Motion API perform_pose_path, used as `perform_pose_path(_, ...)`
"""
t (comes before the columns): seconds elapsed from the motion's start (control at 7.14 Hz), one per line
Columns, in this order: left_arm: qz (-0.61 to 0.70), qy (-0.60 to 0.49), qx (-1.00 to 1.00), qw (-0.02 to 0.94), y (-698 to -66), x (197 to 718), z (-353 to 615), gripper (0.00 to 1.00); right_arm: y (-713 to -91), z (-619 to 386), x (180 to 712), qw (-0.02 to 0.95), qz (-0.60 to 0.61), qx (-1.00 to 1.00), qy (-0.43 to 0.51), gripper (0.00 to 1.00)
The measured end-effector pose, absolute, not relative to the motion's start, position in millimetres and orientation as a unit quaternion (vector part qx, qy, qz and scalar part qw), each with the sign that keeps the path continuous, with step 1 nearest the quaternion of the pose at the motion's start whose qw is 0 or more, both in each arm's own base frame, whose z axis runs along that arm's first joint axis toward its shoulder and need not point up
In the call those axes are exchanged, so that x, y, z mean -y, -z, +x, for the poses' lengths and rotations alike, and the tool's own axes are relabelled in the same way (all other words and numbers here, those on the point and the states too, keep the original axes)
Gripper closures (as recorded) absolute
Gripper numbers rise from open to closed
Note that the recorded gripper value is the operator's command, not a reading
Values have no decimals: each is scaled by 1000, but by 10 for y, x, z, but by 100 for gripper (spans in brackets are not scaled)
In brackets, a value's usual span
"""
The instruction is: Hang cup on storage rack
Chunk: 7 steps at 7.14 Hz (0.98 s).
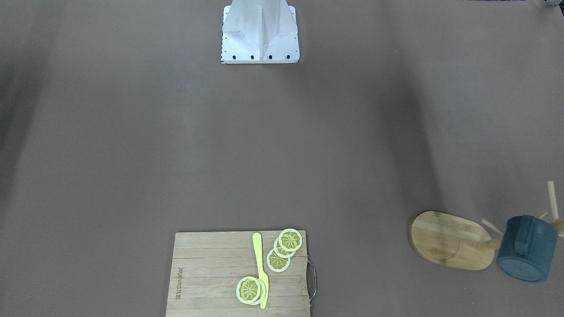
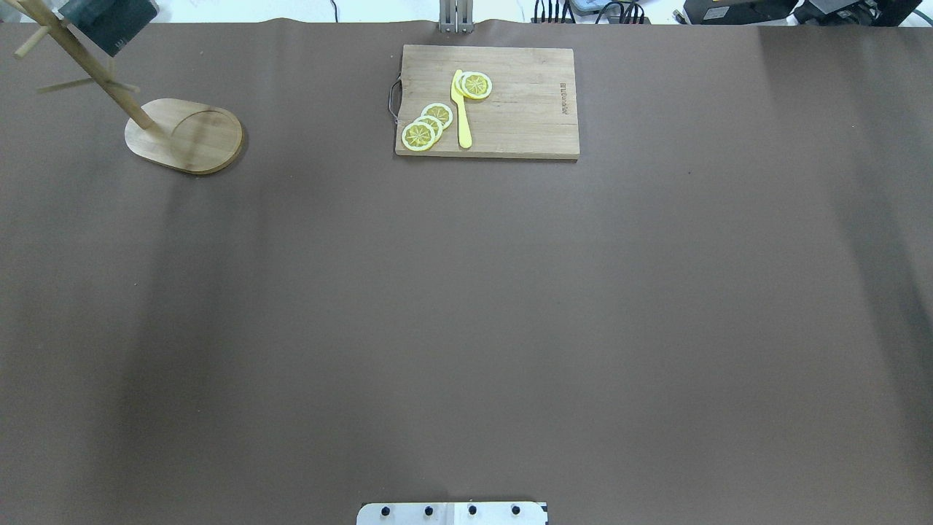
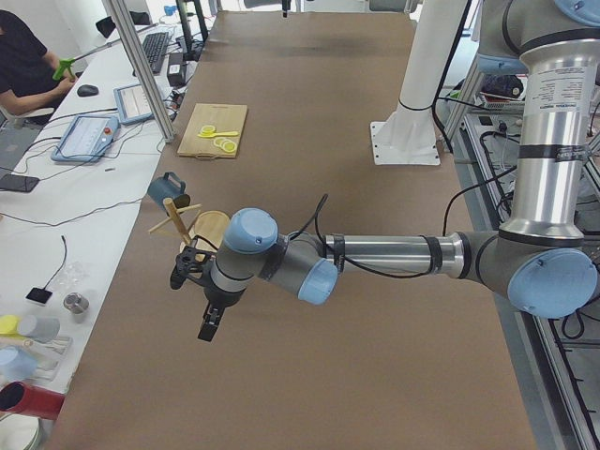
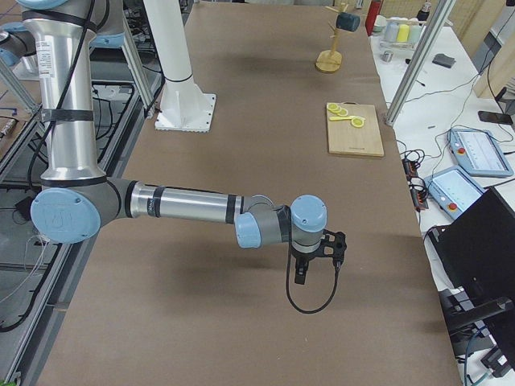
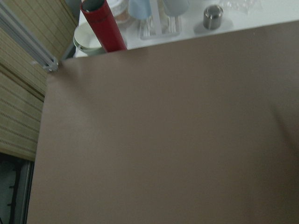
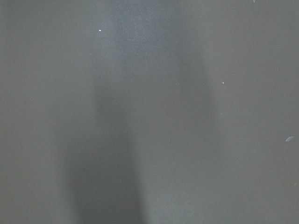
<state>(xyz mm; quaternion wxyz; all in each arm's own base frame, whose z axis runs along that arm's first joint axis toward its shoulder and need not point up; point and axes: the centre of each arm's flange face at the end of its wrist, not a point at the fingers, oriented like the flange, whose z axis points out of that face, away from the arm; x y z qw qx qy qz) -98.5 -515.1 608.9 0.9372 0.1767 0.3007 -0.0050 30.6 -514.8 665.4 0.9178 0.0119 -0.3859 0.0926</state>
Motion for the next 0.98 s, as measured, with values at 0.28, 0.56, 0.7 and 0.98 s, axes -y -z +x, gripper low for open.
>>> perform_pose_path(0.28, 103, -34, -298, 948, -5744, 4998, -886, 2, -6550, 337, 5158, 910, 7, 402, -97, 0)
perform_pose_path(0.56, 59, -35, -305, 950, -5839, 4776, -867, 2, -6351, 414, 5088, 906, 0, 409, -107, 0)
perform_pose_path(0.7, 52, -31, -307, 950, -5944, 4716, -858, 2, -6262, 443, 5011, 906, -4, 409, -111, 0)
perform_pose_path(0.98, 40, -23, -311, 949, -6174, 4657, -850, 2, -6149, 474, 4913, 906, -13, 407, -118, 0)
